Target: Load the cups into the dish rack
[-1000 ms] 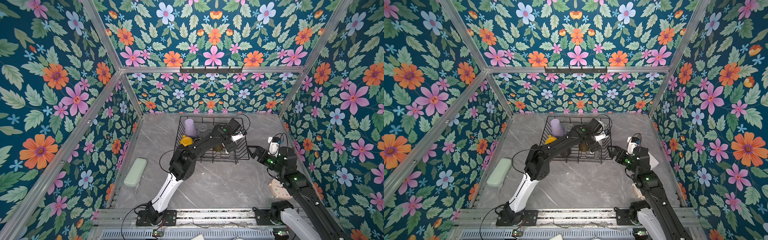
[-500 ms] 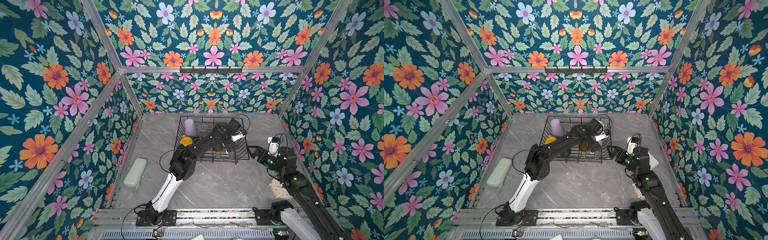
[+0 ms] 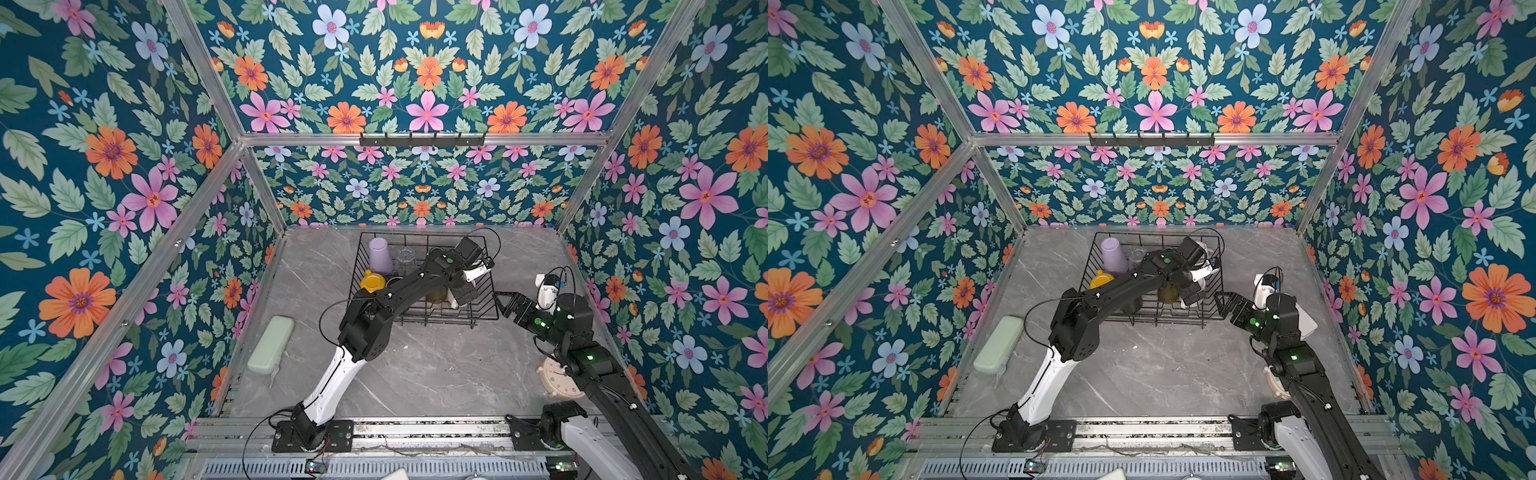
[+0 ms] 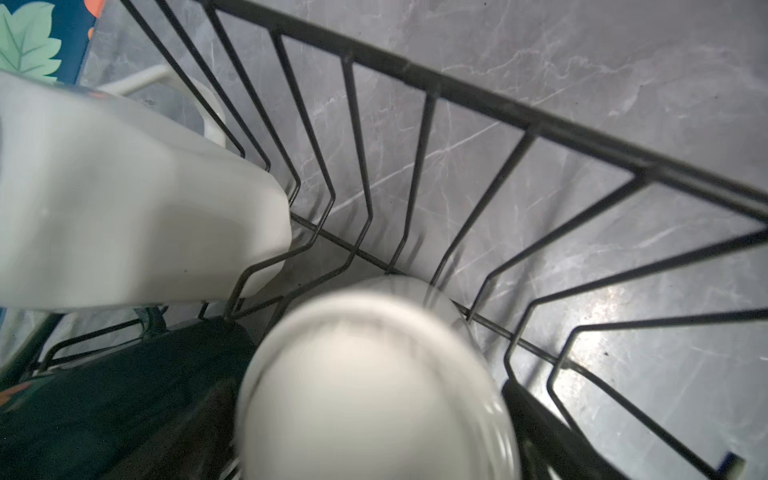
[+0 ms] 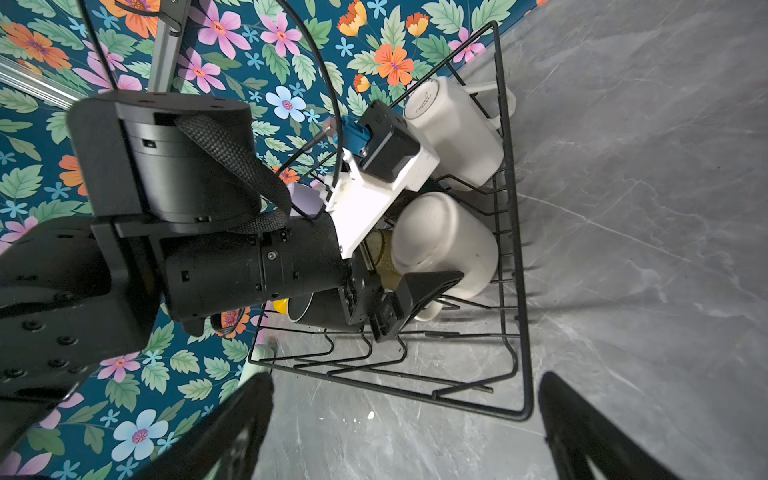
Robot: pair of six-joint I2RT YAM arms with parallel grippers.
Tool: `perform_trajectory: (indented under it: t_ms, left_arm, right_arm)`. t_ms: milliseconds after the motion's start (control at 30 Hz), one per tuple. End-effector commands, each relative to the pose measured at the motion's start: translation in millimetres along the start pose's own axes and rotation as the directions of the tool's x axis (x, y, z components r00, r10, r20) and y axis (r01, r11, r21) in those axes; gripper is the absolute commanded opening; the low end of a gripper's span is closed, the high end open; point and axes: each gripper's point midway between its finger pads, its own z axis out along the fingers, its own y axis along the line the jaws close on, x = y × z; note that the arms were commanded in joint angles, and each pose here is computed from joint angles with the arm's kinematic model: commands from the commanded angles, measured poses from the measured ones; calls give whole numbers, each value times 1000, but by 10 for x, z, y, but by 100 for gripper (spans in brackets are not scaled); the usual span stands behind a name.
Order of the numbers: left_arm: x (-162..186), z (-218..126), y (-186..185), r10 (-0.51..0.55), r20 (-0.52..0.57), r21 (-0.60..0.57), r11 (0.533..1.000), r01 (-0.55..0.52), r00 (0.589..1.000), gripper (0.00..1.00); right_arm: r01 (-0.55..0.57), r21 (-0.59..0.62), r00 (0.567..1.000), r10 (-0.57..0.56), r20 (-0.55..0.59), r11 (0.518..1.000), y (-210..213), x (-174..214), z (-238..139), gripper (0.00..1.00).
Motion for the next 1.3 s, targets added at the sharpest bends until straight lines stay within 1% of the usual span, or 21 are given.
perform_trajectory:
  t_ms: [0,100,200,300,367,467,500,567,600,633,700,733,800,867,933,967,1033,1100,1167,1233,1267]
  left_arm:
    - [7,-39,-53,-13,0,25,1000,13,1000,100]
    - [-20,-68,-42,-18,12,21,1000,18,1000,100]
    - [-98,-158,15,-37,50,2,999,37,998,99]
    - [-217,-347,139,-75,138,-35,996,80,988,100]
    - [-297,-557,268,-116,217,-64,989,133,969,100]
    - [-410,-983,461,-173,368,-105,968,226,914,100]
    - [-471,-1183,525,-176,437,-120,961,251,882,100]
    - [-455,-1511,619,-179,523,-154,942,300,833,100]
    - [-405,-1636,690,-184,554,-182,925,334,812,100]
    - [-353,-1858,783,-189,600,-208,902,379,778,100]
    - [-150,-2144,891,-208,658,-206,874,440,723,100]
    - [2,-2286,974,-230,687,-200,853,483,689,99]
    - [439,-2398,1113,-284,716,-193,797,572,638,99]
    - [998,-2544,1254,-319,745,-222,710,668,586,99]
    - [1494,-2669,1313,-318,769,-273,622,734,555,99]
    - [1742,-2728,1337,-312,776,-312,566,763,549,99]
    - [2160,-2809,1338,-316,778,-368,472,801,543,100]
    - [2514,-2881,1334,-311,782,-418,380,825,540,99]
    - [2874,-2914,1332,-294,784,-482,268,834,547,99]
    - [3184,-2891,1329,-282,780,-531,176,829,559,99]
    - [3308,-2866,1329,-285,776,-546,143,826,562,99]
  right_arm:
    - [9,-26,1000,-9,19,1000,64,-48,-5,99]
    - [10,-26,1000,-9,20,1000,64,-50,-8,99]
    - [15,-25,1000,-15,19,1000,70,-54,-16,99]
    - [39,-6,999,-39,29,999,68,-81,-56,99]
    - [62,3,997,-62,38,998,82,-111,-92,99]
    - [101,15,994,-102,48,995,102,-163,-127,99]
    - [116,21,992,-116,51,993,100,-186,-128,99]
    - [143,40,988,-145,54,989,79,-232,-109,99]
    - [160,59,985,-163,52,985,43,-258,-87,99]
    - [177,77,982,-181,51,981,6,-292,-60,99]
    - [196,109,978,-202,47,975,-77,-358,2,99]
    - [209,127,975,-217,50,970,-120,-398,34,99]
    - [245,173,964,-258,58,954,-212,-462,95,99]
    - [272,246,954,-294,60,931,-342,-540,135,99]
    - [276,311,948,-310,66,910,-483,-584,163,99]
    - [279,339,946,-319,67,898,-558,-590,177,99]
    - [274,398,942,-328,73,876,-708,-601,182,99]
    - [285,460,931,-357,76,841,-873,-601,177,99]
    - [293,521,918,-389,81,801,-1040,-606,156,99]
    - [303,547,906,-414,89,780,-1133,-597,162,99]
    - [306,563,899,-427,94,768,-1183,-599,164,99]
